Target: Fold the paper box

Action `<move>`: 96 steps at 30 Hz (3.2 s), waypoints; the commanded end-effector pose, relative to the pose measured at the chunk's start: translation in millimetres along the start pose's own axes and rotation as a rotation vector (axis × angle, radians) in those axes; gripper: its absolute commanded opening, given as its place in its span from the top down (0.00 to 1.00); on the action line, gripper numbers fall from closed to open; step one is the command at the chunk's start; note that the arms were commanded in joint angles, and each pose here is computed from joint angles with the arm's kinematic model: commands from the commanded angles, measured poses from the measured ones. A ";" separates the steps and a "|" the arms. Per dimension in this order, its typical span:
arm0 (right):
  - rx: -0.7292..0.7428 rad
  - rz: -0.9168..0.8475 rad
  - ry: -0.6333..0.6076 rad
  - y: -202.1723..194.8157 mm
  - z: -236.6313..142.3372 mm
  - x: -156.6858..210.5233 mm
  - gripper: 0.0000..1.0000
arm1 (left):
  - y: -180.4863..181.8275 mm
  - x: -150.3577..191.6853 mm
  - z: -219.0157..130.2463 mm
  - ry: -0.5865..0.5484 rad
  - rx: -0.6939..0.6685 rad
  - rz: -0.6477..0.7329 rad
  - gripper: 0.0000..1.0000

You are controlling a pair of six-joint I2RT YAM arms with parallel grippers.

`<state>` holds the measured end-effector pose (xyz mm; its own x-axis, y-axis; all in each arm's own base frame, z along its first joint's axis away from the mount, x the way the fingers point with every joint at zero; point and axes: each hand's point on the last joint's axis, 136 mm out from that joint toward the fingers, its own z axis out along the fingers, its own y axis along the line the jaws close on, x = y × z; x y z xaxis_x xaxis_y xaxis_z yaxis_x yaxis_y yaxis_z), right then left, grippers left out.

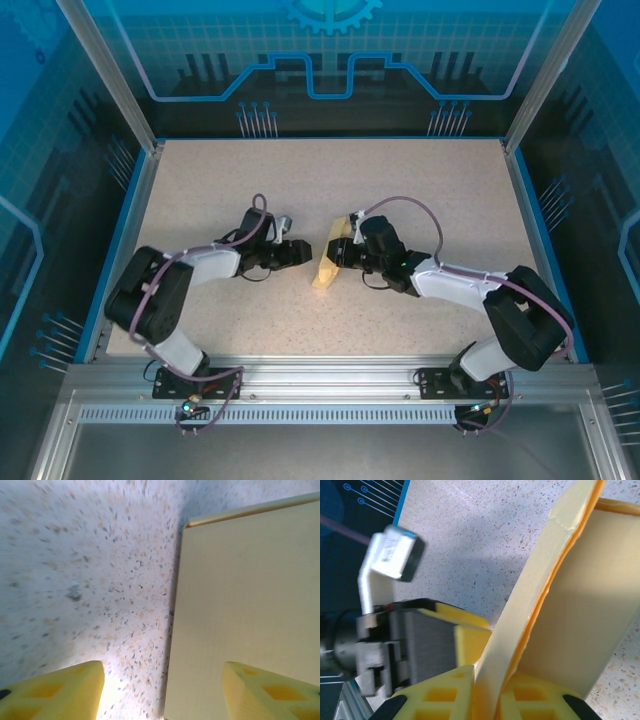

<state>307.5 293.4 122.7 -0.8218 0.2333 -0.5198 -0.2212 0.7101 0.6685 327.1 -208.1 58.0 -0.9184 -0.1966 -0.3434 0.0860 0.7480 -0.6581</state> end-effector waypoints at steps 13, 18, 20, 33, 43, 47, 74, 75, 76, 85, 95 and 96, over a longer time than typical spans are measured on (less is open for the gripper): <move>0.125 -0.031 0.111 -19.6 16.7 27.1 0.83 | -44.5 40.2 -60.1 -0.384 -0.064 0.522 0.11; 0.121 -0.030 0.124 -17.8 21.0 28.8 0.83 | -58.8 43.0 -42.6 -0.427 -0.124 0.681 0.08; 0.121 -0.032 0.126 -16.8 21.4 28.8 0.83 | -66.4 44.9 -35.4 -0.443 -0.136 0.734 0.06; 0.124 -0.036 0.118 -15.6 18.7 26.2 0.84 | -78.0 20.4 -11.7 -0.620 -0.242 0.777 0.10; 0.122 -0.042 0.107 -14.0 17.2 23.5 0.83 | -73.6 23.8 -7.0 -0.644 -0.224 0.788 0.27; 0.113 -0.044 0.100 -10.9 16.6 20.3 0.81 | -72.8 30.0 -2.9 -0.625 -0.195 0.794 0.35; 0.111 -0.346 -0.044 1.7 -70.5 -62.9 0.48 | -82.4 36.9 -10.4 -0.509 0.081 0.804 0.62; 0.100 -0.396 -0.037 2.9 -73.4 -68.5 0.47 | -84.3 35.8 -13.1 -0.507 0.100 0.813 0.63; 0.095 -0.432 -0.029 1.9 -75.1 -72.5 0.47 | -85.4 33.1 -15.8 -0.509 0.110 0.819 0.63; -0.083 -0.630 -0.006 -20.0 -70.2 -105.0 0.46 | -96.4 23.7 -25.8 -0.466 0.223 0.923 0.65; -0.061 -0.868 0.073 -38.3 -59.5 -103.5 0.45 | -89.7 25.1 -22.1 -0.410 0.225 0.952 0.66; -0.051 -0.884 0.088 -41.9 -58.0 -102.6 0.45 | -89.1 26.1 -21.8 -0.407 0.227 0.951 0.66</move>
<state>369.1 201.3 180.4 -0.4480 -0.3560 -0.8201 -0.7633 0.6299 0.1435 286.7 -261.0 109.3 -0.2868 0.1782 -0.9413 0.7778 0.6169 -0.1202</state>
